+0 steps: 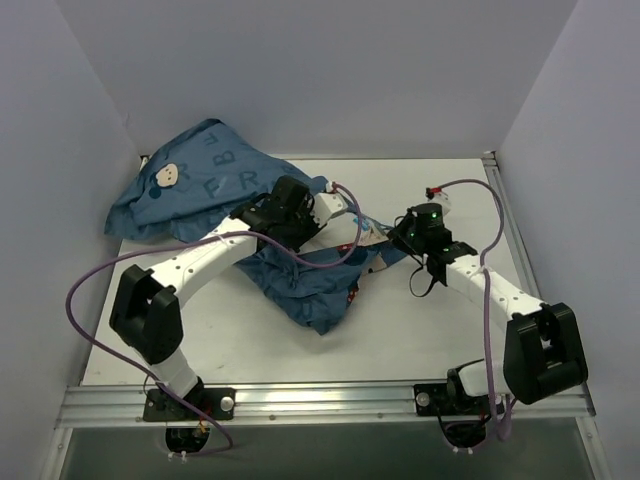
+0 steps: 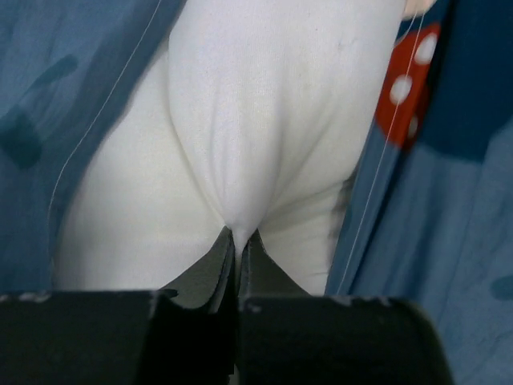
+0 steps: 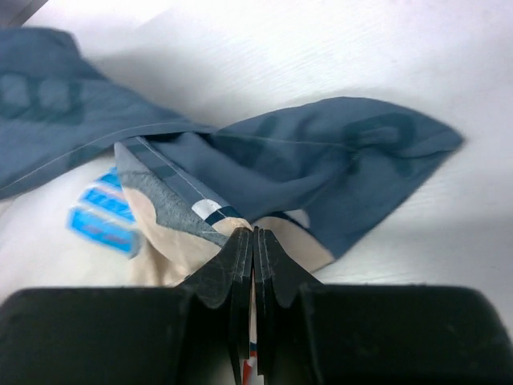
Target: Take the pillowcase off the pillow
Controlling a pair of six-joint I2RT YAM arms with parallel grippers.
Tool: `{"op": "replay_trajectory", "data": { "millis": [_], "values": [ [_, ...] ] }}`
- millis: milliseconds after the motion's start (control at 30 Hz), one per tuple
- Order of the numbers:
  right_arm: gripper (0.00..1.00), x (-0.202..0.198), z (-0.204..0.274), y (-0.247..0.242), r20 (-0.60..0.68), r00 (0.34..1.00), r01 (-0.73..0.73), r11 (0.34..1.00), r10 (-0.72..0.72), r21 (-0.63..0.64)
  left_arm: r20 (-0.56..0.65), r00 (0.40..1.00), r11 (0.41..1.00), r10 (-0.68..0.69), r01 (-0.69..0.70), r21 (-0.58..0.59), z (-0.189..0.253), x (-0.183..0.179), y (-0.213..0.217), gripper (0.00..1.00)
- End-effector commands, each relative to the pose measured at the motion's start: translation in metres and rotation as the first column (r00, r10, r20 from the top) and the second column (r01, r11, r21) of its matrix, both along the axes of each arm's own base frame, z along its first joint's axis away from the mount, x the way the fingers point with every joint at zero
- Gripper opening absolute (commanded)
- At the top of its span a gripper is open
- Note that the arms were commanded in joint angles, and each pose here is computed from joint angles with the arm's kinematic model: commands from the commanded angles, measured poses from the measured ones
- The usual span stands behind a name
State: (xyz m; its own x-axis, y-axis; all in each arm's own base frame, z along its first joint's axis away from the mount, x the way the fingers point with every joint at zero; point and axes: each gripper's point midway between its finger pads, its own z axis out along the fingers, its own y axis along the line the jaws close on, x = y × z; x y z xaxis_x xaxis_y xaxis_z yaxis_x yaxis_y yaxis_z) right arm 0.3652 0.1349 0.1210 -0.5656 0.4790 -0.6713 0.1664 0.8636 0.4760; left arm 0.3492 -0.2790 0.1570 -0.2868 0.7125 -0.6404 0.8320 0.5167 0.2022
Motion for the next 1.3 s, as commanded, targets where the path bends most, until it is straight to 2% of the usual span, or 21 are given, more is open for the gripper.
{"op": "replay_trajectory", "data": {
  "millis": [0, 133, 300, 533, 633, 733, 867, 933, 967, 1033, 1067, 1100, 1167, 1233, 1267],
  "values": [
    [0.0, -0.001, -0.022, -0.054, -0.049, 0.993, 0.109, 0.993, -0.111, -0.039, -0.01, 0.998, 0.996, 0.063, -0.062, 0.068, 0.003, -0.004, 0.053, 0.02],
    [0.0, 0.008, -0.039, -0.066, -0.066, 0.992, 0.108, 0.994, -0.107, 0.003, -0.022, 0.999, 0.999, 0.033, -0.032, 0.041, 0.013, -0.022, 0.065, 0.02],
    [0.0, 0.023, -0.046, -0.049, -0.063, 0.997, 0.051, 0.997, -0.047, 0.06, -0.015, 1.0, 0.996, 0.01, -0.011, -0.092, 0.059, -0.036, 0.064, 0.02],
    [0.0, 0.01, -0.109, -0.048, -0.208, 0.978, 0.039, 0.998, -0.03, 0.04, 0.042, 0.991, 0.957, 0.123, -0.108, -0.27, 0.133, -0.008, 0.088, 0.02],
    [0.0, 0.008, -0.12, -0.036, -0.218, 0.976, 0.004, 0.998, 0.01, 0.064, 0.076, 0.986, 0.943, 0.149, -0.118, -0.312, 0.153, 0.002, 0.087, 0.02],
    [0.0, 0.012, -0.109, -0.013, -0.176, 0.981, -0.071, 0.994, 0.086, 0.088, 0.064, 0.983, 0.918, 0.171, -0.136, -0.372, 0.165, 0.012, 0.078, 0.02],
    [0.01, 0.029, -0.05, 0.022, -0.04, 0.969, -0.239, 0.963, 0.246, 0.124, 0.023, 0.981, 0.892, 0.191, -0.164, -0.421, 0.159, 0.028, 0.059, 0.02],
    [0.18, 0.033, -0.009, 0.028, 0.034, 0.96, -0.279, 0.956, 0.277, 0.096, 0.011, 0.978, 0.897, 0.208, -0.186, -0.401, 0.146, 0.038, 0.053, 0.02],
    [0.34, 0.024, 0.0, 0.03, 0.015, 0.956, -0.295, 0.953, 0.295, 0.073, 0.02, 0.975, 0.897, 0.223, -0.197, -0.395, 0.144, 0.043, 0.051, 0.02],
    [0.45, 0.026, 0.051, 0.025, 0.105, 0.949, -0.296, 0.955, 0.296, -0.022, 0.009, 0.974, 0.898, 0.225, -0.204, -0.391, 0.136, 0.047, 0.041, 0.02],
    [0.52, 0.015, 0.058, 0.026, 0.085, 0.948, -0.305, 0.951, 0.308, -0.047, -0.008, 0.974, 0.899, 0.224, -0.21, -0.385, 0.127, 0.053, 0.035, 0.02],
    [0.54, 0.009, 0.084, 0.027, 0.14, 0.94, -0.304, 0.95, 0.311, -0.066, -0.007, 0.976, 0.896, 0.219, -0.204, -0.396, 0.13, 0.055, 0.028, 0.02],
    [0.59, -0.003, 0.096, 0.03, 0.157, 0.939, -0.296, 0.952, 0.305, -0.078, -0.03, 0.975, 0.897, 0.22, -0.214, -0.387, 0.12, 0.064, 0.019, 0.02],
    [0.59, -0.025, 0.1, 0.05, 0.178, 0.928, -0.327, 0.945, 0.327, -0.029, -0.018, 0.977, 0.891, 0.211, -0.199, -0.409, 0.131, 0.07, 0.006, 0.02],
    [0.6, -0.029, 0.106, 0.061, 0.213, 0.916, -0.347, 0.938, 0.341, -0.006, -0.039, 0.978, 0.895, 0.206, -0.205, -0.396, 0.123, 0.073, 0.001, 0.02]
  ]
}}
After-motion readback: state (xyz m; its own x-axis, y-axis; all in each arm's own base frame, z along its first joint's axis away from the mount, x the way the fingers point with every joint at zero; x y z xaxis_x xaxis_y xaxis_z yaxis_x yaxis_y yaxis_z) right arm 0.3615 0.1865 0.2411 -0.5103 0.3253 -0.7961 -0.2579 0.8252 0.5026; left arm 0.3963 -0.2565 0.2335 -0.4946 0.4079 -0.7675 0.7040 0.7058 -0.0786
